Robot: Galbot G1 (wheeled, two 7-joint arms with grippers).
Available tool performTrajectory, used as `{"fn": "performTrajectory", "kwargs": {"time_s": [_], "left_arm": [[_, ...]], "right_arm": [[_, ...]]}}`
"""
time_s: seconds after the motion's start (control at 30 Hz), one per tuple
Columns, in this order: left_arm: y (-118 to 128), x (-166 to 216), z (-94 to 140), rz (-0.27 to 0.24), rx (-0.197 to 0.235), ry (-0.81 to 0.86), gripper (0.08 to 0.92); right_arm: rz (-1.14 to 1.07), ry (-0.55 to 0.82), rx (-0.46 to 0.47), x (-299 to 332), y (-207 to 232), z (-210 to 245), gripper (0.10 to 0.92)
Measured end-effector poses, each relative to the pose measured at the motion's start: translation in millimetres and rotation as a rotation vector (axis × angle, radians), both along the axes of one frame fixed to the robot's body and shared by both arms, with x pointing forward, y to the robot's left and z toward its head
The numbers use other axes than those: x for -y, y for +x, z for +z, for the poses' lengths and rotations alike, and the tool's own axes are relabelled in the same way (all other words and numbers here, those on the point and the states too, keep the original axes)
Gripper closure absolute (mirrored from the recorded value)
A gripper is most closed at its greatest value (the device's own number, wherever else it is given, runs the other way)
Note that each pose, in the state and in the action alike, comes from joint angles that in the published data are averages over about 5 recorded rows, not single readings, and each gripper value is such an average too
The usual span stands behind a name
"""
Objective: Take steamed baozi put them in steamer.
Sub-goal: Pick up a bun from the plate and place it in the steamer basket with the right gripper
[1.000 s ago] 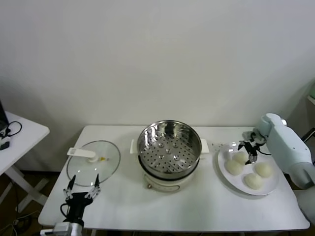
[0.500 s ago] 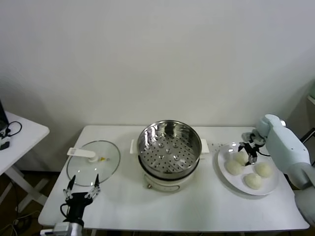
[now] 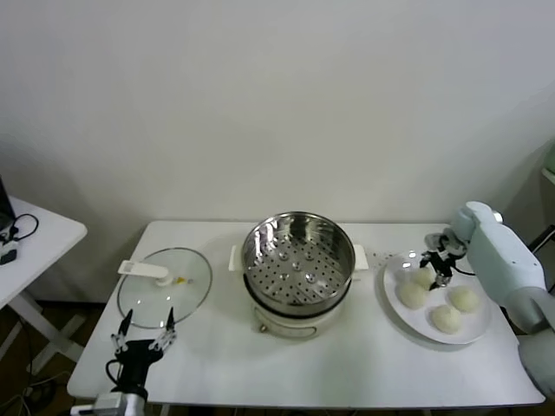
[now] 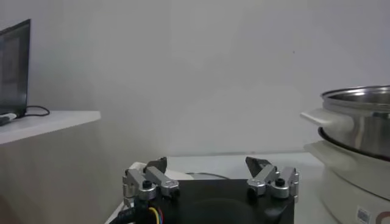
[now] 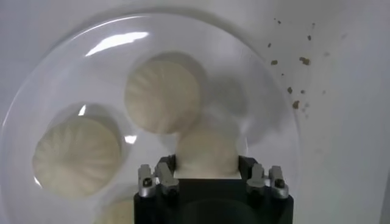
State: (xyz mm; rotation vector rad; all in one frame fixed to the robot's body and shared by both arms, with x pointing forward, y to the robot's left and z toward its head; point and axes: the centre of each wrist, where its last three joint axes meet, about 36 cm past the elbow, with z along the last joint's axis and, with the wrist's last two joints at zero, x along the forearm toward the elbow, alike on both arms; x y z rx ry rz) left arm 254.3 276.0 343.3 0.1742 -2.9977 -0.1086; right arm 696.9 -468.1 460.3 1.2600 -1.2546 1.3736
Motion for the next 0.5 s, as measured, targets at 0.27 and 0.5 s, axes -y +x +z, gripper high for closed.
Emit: {"fn": "performTrajectory", "kwargs": {"time_s": [0.27,0.5], "left_arm": [[-1,0,0,0.000,-0.001,-0.002,0.177],[-2,1,1,0.001,0.003,-0.004,0.177]], "right_arm": [[0.092,-0.011,0.044,-14,11,41,0.352],[0.255,-0.034,0.124,-49,29,104,0.351]]}}
